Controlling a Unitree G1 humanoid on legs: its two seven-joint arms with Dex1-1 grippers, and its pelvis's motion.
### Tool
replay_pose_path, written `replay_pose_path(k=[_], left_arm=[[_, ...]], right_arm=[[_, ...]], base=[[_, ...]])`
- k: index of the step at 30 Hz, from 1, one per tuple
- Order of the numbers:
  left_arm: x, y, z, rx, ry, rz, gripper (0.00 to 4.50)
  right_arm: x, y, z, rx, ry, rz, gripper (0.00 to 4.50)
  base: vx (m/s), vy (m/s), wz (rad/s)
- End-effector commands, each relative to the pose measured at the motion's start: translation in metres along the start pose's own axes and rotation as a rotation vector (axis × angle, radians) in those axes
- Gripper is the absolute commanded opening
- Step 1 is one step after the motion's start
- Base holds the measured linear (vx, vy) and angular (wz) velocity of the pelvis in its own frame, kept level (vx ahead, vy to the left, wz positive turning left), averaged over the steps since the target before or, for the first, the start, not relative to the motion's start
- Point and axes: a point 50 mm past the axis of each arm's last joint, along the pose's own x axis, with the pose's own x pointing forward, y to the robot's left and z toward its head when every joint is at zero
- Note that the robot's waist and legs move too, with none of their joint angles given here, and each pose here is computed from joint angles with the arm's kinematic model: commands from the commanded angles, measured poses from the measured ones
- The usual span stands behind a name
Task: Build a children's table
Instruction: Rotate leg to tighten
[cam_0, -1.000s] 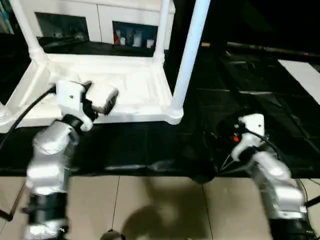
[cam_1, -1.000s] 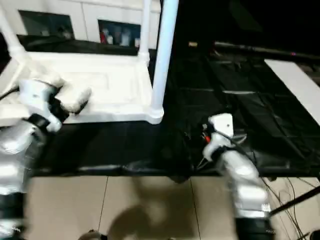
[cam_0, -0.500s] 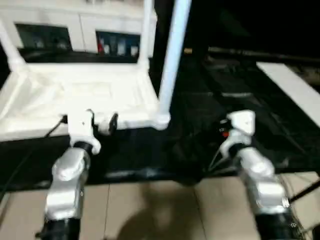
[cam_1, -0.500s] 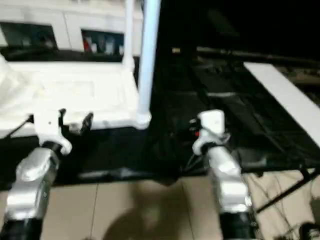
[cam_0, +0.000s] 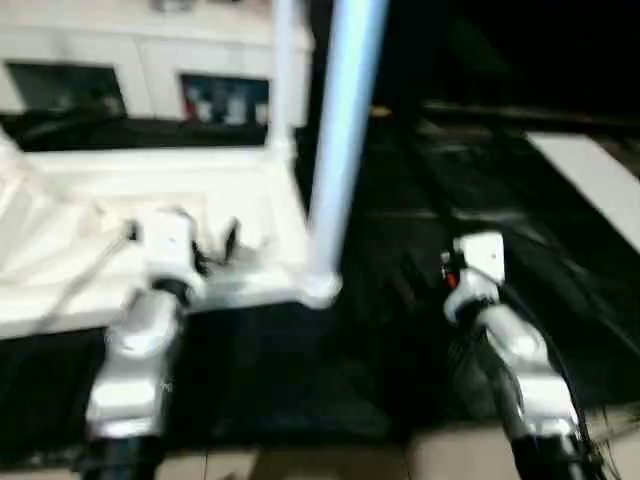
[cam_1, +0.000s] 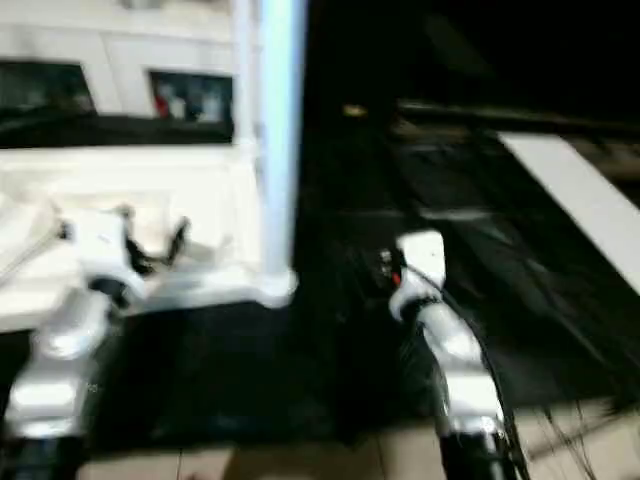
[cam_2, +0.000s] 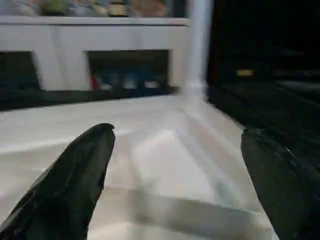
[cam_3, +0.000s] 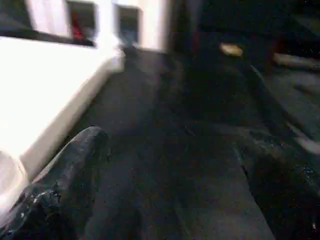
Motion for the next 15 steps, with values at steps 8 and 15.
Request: replay_pose_path(k=[8,15], left_arm=[[-0.002,0.02,0.001,0.016,0.034,0.002,4.48],[-0.004,0.028,-0.007,-0.019,0.083,-0.028,4.5]], right_arm=[[-0.036,-0.002,0.007,-0.07,0.026,0.391,4.31],[-0.028,-0.001,0.018,0.027,0.018,0.478,4.41]], base=[[-0.072,0.042,-0.02],[-0.076,0.001,-0.04]])
